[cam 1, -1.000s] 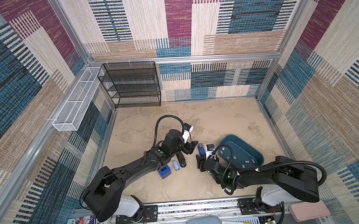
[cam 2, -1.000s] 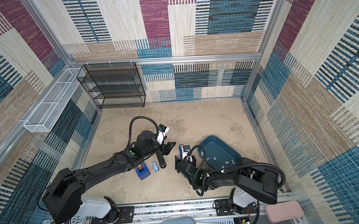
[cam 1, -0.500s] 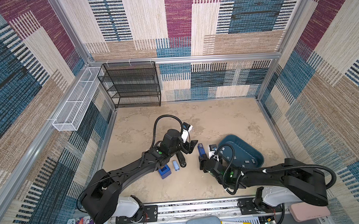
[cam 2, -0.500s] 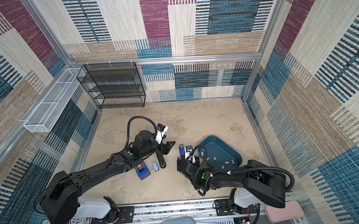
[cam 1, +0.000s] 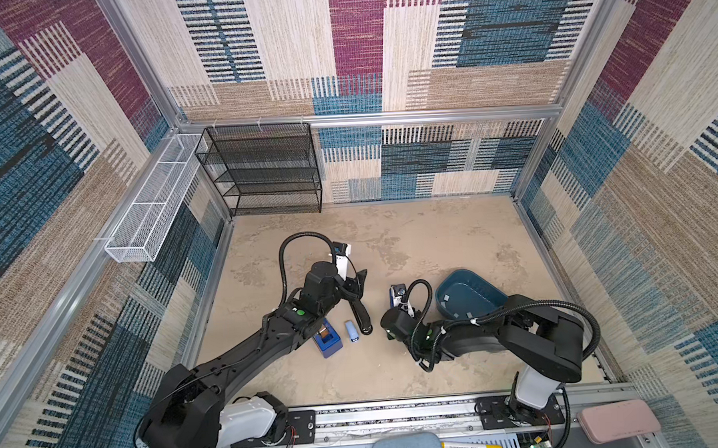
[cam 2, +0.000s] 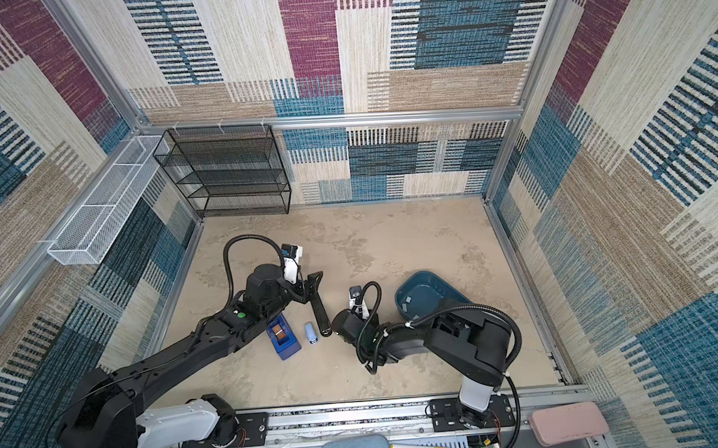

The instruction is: Load the staples into the stapler

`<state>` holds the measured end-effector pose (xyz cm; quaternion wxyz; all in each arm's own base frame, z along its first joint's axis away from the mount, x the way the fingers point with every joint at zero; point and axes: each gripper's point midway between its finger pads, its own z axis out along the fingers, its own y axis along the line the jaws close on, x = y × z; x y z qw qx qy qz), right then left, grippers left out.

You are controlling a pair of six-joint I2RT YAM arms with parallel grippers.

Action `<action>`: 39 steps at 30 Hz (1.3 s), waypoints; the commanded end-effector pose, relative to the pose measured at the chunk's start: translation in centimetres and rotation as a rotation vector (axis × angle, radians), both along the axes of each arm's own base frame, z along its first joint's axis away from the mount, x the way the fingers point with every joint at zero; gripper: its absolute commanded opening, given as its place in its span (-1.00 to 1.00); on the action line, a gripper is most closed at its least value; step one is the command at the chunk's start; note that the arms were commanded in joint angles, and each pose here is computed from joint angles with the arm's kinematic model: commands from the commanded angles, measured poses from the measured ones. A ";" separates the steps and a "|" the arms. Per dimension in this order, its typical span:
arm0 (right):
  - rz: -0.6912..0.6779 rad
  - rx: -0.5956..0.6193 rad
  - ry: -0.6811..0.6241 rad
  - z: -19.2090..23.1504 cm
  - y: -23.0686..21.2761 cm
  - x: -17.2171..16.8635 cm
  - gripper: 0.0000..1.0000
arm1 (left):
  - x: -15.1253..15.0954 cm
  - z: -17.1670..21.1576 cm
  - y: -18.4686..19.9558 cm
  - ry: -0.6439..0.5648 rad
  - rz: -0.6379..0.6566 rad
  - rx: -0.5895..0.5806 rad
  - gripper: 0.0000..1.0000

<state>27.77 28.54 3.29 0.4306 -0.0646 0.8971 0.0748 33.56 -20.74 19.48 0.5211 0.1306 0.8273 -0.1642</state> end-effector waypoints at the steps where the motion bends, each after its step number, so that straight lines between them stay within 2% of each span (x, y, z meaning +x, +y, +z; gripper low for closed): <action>1: 0.026 0.010 0.021 -0.2 1.7 0.5 -0.19 | 0.6 0.4 4.4 -0.025 0.219 -0.004 0.59; 7: 0.047 0.021 0.036 -0.1 3.9 1.3 -0.20 | -0.1 1.7 5.8 -0.075 0.248 -0.019 0.64; 13: 0.030 0.032 0.028 1.7 3.5 1.3 0.18 | 0.1 1.8 6.4 -0.072 0.275 -0.006 0.65; 18: -0.049 0.055 -0.029 6.8 0.7 1.0 0.36 | -0.2 2.2 10.0 -0.078 0.453 0.023 0.83; 20: -0.106 0.050 -0.043 8.9 -1.4 1.3 0.44 | -0.6 2.3 11.2 -0.088 0.503 0.020 0.97; 23: -0.205 0.073 -0.015 11.8 -5.9 2.8 0.48 | -1.0 2.8 11.8 -0.110 0.513 0.003 0.98; 29: -0.473 0.183 0.014 15.3 -20.8 6.4 0.42 | -1.3 3.2 11.9 -0.134 0.499 -0.001 0.98; 31: -0.541 0.203 0.031 15.3 -25.5 6.5 0.38 | -1.3 3.1 11.6 -0.132 0.485 -0.002 0.98; 34: -0.663 0.162 0.047 14.2 -31.2 5.9 0.39 | -1.2 3.1 11.2 -0.129 0.466 -0.003 0.98; 39: -0.793 0.201 0.112 10.5 -36.3 5.1 0.33 | -1.0 3.0 10.8 -0.121 0.447 0.005 0.97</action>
